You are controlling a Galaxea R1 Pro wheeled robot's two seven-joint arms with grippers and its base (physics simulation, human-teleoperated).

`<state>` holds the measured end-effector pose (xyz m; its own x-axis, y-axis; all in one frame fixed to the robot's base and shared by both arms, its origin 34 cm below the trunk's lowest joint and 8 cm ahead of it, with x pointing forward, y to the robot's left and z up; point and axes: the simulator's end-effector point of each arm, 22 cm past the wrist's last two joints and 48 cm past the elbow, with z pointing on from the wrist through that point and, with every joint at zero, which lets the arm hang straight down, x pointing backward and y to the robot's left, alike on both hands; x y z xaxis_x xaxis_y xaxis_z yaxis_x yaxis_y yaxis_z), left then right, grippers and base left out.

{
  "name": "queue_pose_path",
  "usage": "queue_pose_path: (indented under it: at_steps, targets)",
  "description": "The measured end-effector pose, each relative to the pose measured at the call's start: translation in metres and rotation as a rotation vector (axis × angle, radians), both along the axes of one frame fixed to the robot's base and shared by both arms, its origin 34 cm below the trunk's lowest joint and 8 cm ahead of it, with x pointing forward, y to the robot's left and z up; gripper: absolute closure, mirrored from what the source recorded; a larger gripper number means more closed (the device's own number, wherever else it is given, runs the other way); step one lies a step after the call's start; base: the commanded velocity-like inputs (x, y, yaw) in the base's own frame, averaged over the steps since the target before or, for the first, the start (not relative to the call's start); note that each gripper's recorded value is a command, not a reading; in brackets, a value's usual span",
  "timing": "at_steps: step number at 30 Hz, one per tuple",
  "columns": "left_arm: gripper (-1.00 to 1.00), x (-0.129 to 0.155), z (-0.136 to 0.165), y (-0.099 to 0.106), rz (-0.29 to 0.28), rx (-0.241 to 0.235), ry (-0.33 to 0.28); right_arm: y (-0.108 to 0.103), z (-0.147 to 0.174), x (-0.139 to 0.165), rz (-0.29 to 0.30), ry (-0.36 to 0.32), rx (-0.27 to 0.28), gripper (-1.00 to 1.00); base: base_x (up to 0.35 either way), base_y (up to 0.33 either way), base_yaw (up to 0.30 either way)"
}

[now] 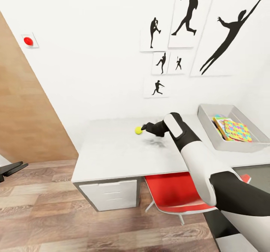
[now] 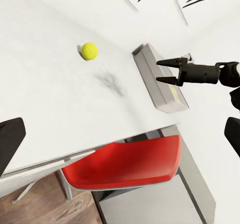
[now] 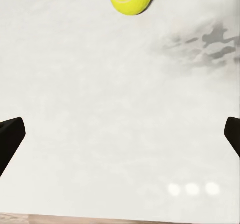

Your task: Put all the toys in the child's room - the three board games (two on the bed and one on the table), the two jigsaw puzzles on the table, and the tennis ball on the table - inside the toy box on the table in the child's room.

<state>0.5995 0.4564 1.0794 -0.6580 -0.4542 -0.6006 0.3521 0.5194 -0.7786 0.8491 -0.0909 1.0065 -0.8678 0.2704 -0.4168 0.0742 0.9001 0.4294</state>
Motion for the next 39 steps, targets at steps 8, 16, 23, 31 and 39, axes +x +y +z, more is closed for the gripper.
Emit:
queue_pose_path:
  at_steps: [8,16,23,31,39]
  targets:
    - [-1.0,0.0001,-0.0004,0.0,0.0,0.0,0.001,0.0084,0.0065,0.0004,0.037,-0.029,-0.049,-1.0,0.001,0.005,-0.008]
    - [-1.0,-0.0001,-0.0002,0.0,0.0,0.0,0.0,0.0043,-0.0008,-0.0038,0.068,-0.034,-0.16,-1.0,0.078,0.174,-0.001]
    - [-1.0,-0.0003,-0.0002,0.0,0.0,0.0,0.0,0.0038,0.0002,-0.0029,0.069,-0.044,-0.176,-1.0,0.213,0.183,0.0]
    - [-1.0,0.0,-0.0005,-0.0001,0.0,0.001,0.001,0.0028,0.0,-0.0018,0.065,-0.048,-0.18,-1.0,0.141,0.042,0.0]
    - [-1.0,-0.0001,-0.0005,-0.0002,0.0,0.0,0.0,0.0022,0.0001,-0.0016,0.063,-0.048,-0.181,-1.0,0.053,0.004,0.0]
